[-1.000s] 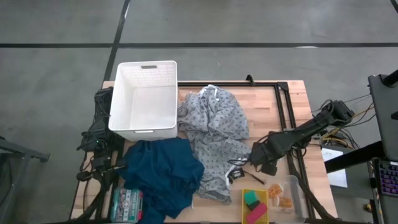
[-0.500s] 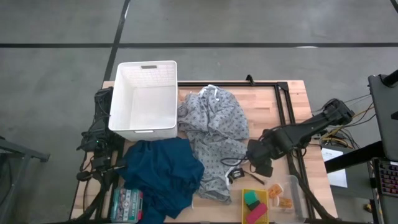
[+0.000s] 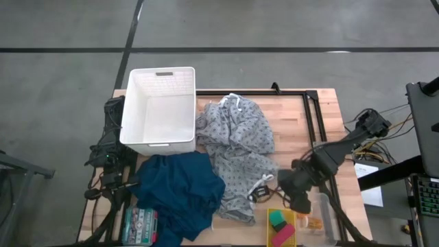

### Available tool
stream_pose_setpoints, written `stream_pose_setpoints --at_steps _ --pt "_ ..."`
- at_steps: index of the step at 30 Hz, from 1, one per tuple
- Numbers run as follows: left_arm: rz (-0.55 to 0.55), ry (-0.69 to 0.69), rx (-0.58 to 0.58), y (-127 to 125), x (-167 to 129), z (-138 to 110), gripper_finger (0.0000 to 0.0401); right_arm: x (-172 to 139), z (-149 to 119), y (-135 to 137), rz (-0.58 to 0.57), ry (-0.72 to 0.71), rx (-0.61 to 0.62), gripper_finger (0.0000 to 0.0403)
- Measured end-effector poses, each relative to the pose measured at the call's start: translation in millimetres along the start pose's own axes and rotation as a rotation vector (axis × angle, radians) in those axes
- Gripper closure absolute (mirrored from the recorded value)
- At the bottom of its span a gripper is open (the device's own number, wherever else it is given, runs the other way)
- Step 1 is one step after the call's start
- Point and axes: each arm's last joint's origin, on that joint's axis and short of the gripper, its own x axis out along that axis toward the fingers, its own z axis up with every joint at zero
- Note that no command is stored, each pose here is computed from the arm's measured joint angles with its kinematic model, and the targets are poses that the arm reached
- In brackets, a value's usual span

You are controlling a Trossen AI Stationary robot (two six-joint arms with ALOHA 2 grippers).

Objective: Pick & Place Medicine items
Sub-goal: Put the white blue pill bottle into the transparent bin

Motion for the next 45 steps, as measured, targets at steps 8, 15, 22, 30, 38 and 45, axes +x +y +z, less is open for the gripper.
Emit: stream_pose_setpoints --at_steps 8,15,22,30,38,45 --pt "0.0 0.0 0.0 0.0 0.0 0.1 0.0354 16.7 -31.2 37.8 0.16 -0.006 -0.199 0.0234" --pt "-0.001 -0.001 0.0 -0.1 0.0 0.2 0.0354 42.7 -60.6 46.7 0.151 0.008 -0.322 0.0234" --pt "0.0 0.0 0.0 0.0 0.0 0.0 0.0354 74.5 -82.2 37.5 0.097 0.071 -0.377 0.0234" --pt "0.0 0.0 0.0 0.0 0.0 0.1 0.0354 101.6 -92.5 27.1 0.11 0.129 -0.384 0.0234" --pt "0.0 0.0 0.0 0.0 0.0 0.0 0.0354 112.6 -93.9 20.2 0.109 0.154 -0.362 0.0234" --pt "0.0 0.0 0.0 0.0 0.0 0.1 0.0354 108.6 -93.2 25.2 0.129 0.142 -0.306 0.0232"
